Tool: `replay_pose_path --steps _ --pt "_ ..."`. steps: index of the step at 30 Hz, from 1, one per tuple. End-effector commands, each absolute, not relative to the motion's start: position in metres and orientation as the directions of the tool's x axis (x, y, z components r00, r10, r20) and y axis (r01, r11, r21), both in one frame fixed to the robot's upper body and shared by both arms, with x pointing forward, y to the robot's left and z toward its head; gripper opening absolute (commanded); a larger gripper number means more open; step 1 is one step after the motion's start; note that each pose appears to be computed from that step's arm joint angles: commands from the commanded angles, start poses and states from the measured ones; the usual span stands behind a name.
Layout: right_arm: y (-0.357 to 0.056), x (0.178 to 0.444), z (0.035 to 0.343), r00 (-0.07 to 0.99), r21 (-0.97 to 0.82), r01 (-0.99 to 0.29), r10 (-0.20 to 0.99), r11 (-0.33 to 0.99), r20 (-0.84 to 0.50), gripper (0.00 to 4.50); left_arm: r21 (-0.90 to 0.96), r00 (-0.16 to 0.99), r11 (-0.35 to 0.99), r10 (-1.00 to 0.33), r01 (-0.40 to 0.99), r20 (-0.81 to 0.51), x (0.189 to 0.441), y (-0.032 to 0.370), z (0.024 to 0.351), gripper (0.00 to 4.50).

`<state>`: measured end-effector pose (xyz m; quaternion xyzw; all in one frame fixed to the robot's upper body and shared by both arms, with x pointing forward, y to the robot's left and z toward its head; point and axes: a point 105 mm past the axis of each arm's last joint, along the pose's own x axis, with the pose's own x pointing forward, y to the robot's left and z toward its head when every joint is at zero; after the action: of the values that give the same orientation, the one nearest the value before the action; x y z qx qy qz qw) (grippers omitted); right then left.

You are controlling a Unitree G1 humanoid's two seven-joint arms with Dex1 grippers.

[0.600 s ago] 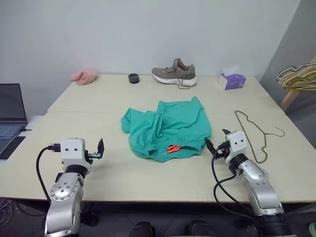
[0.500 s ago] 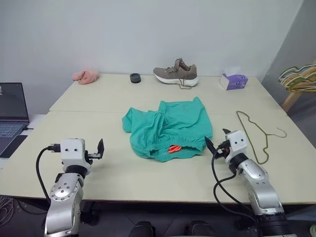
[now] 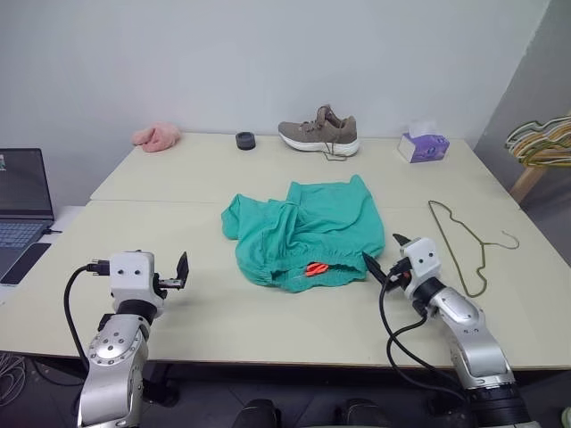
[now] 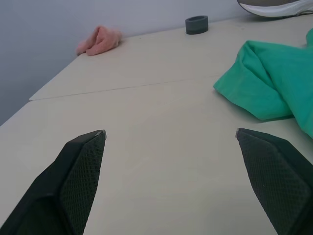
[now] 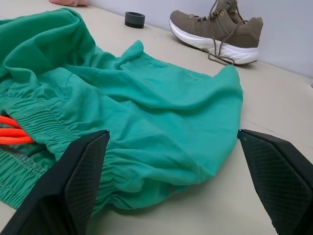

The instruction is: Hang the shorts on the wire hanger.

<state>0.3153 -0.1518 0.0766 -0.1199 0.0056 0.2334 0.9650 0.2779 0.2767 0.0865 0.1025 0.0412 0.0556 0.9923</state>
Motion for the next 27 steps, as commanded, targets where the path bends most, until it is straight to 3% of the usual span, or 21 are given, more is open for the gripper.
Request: replay_pose_path --steps 1,6,11,14,18,21,27 --pt "-0.145 0.314 0.095 0.876 -0.267 -0.466 0.483 0.844 -0.002 4.47 0.239 0.997 0.968 0.083 -0.082 0.006 0.279 0.271 0.107 4.50" --pt "-0.141 0.312 0.095 0.863 -0.277 -0.487 0.506 0.828 -0.006 4.47 0.242 0.999 0.970 0.026 -0.030 0.018 0.280 0.265 0.110 4.50" --pt "-0.132 0.304 0.094 0.810 -0.299 -0.568 0.586 0.767 -0.036 4.47 0.173 0.992 0.978 -0.125 0.118 0.031 0.276 0.249 0.115 4.50" --pt "-0.120 0.289 0.093 0.701 -0.377 -0.685 0.705 0.624 -0.107 4.47 0.197 0.968 0.948 -0.250 0.248 -0.018 0.271 0.243 0.112 4.50" --pt "-0.118 0.283 0.086 0.618 -0.502 -0.736 0.754 0.454 -0.223 4.47 0.184 0.918 0.900 -0.380 0.395 -0.115 0.265 0.240 0.105 4.50" --pt "-0.118 0.283 0.076 0.579 -0.600 -0.735 0.753 0.316 -0.313 4.47 0.189 0.878 0.859 -0.449 0.475 -0.167 0.263 0.238 0.104 4.50" --pt "-0.123 0.315 0.068 0.650 -0.708 -0.660 0.664 0.252 -0.369 4.47 0.230 0.825 0.793 -0.527 0.563 -0.204 0.268 0.230 0.109 4.50"
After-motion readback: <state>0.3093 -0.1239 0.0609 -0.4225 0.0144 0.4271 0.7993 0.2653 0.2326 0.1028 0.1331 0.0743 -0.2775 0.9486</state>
